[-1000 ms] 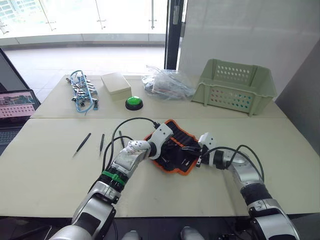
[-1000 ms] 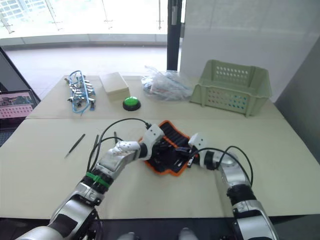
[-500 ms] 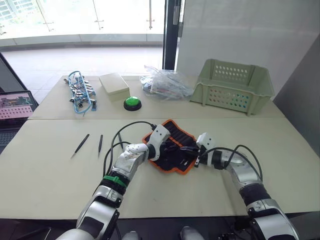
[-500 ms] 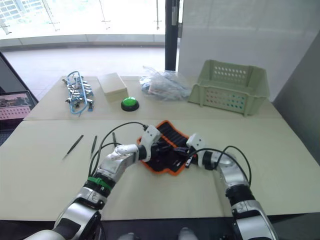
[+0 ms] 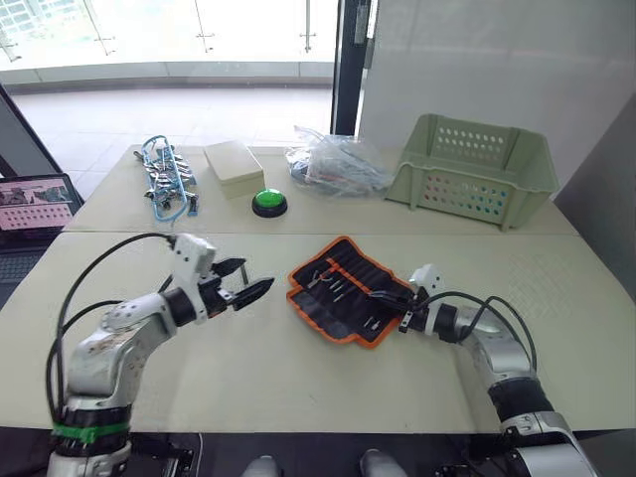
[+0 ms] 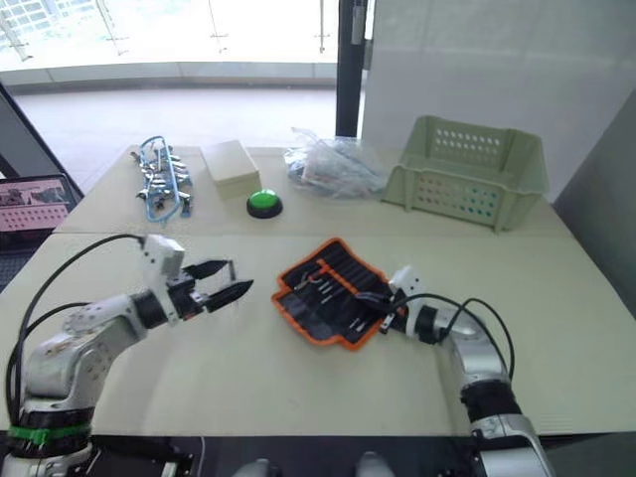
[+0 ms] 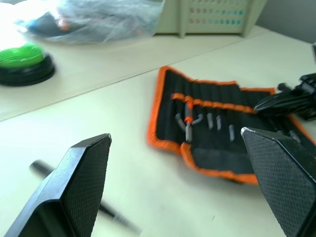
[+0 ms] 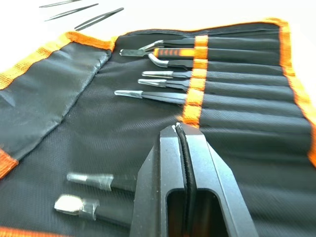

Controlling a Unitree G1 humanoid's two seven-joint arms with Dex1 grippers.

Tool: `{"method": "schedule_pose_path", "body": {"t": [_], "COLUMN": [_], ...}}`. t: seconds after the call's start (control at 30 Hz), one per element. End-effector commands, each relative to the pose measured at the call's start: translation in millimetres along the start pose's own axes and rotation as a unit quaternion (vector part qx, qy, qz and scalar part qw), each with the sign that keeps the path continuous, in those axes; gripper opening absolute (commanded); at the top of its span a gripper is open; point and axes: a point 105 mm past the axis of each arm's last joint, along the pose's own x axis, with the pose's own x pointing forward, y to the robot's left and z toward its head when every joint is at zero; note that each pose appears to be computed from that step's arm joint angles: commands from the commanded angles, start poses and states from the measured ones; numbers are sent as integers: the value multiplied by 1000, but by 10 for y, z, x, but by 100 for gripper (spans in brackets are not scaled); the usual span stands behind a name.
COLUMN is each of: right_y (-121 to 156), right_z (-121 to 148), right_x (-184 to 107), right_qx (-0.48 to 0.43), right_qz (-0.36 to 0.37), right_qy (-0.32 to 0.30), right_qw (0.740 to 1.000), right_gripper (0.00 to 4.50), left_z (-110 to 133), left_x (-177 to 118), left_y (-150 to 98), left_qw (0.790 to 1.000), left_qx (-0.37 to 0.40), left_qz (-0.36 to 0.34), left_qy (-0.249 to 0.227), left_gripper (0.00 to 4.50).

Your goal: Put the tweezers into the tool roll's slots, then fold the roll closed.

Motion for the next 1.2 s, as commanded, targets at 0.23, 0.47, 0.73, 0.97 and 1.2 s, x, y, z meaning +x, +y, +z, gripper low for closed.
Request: {"method": "schedule_pose_path", "body": {"t": [0.23,0.47,0.73,0.97,1.2], "right_y": [33,79,95,83,64], "right_z": [-117,-231,-320,-328,-318], "right_x": [-114,-100,-62,-37,-15], "right_qx": [-3,-1,2,0,-1], "right_qz": [12,29,44,49,47], "right_qy": [28,46,60,62,61], "right_qw": [1000,999,997,997,997], "right_gripper": [0,0,0,0,0], "left_z": [-406,-651,-854,-953,-867], "left_x": [-940,-1572,-2138,-2261,-1963], "left_y": [340,367,210,187,416], "left_qw": [984,954,921,912,925], "left_qx": [-12,-20,-35,-38,-37], "left_qz": [174,297,388,408,376], "left_qy": [35,27,-22,-25,-28], "left_gripper": [448,448,448,448,448]}}
